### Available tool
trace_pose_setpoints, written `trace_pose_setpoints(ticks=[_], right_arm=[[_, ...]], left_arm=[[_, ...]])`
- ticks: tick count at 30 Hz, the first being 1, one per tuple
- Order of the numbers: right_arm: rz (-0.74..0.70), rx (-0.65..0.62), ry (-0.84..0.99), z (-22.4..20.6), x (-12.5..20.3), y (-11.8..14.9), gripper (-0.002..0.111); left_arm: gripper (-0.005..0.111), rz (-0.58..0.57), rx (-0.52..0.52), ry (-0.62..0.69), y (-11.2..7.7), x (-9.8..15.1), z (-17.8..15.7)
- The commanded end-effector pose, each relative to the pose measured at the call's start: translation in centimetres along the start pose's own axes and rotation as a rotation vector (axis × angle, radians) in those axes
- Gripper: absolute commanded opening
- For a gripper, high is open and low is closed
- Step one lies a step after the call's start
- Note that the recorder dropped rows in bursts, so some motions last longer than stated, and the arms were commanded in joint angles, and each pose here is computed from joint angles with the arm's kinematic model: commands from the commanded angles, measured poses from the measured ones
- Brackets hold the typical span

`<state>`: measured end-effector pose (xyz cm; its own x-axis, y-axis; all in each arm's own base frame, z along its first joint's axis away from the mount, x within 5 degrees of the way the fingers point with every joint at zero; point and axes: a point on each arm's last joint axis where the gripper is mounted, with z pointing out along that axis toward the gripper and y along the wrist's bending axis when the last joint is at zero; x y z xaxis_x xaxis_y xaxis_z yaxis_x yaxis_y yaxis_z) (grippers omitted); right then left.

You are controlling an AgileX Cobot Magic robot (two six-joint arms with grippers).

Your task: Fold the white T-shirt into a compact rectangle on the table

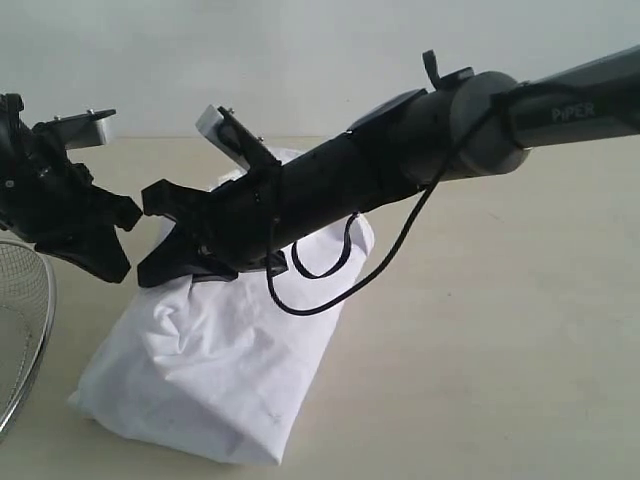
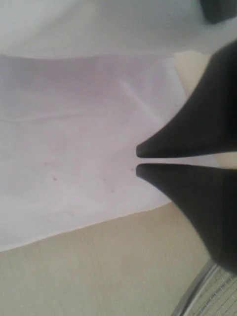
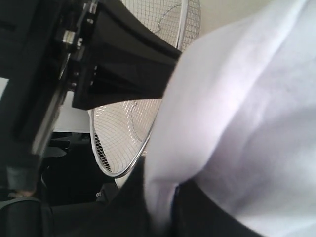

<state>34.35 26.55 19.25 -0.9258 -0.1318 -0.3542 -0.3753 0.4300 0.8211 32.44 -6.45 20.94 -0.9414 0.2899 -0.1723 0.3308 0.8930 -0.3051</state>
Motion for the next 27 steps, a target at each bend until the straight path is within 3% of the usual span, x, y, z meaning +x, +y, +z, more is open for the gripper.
trace_pose_setpoints(ticks=[1, 15, 27], right_arm=[[-0.004, -0.010, 0.016, 0.6, 0.1, 0.2, 0.000], [-0.020, -0.020, 0.012, 0.6, -0.2, 0.6, 0.000], [-0.058, -0.038, 0.021, 2.1, -1.0, 2.4, 0.000]], left_arm=[[0.004, -0.015, -0.028, 0.001, 0.2, 0.2, -0.4], [0.004, -0.031, -0.070, -0.001, 0.5, 0.2, -0.5], [0.004, -0.021, -0.136, -0.063, 0.0, 0.5, -3.2]])
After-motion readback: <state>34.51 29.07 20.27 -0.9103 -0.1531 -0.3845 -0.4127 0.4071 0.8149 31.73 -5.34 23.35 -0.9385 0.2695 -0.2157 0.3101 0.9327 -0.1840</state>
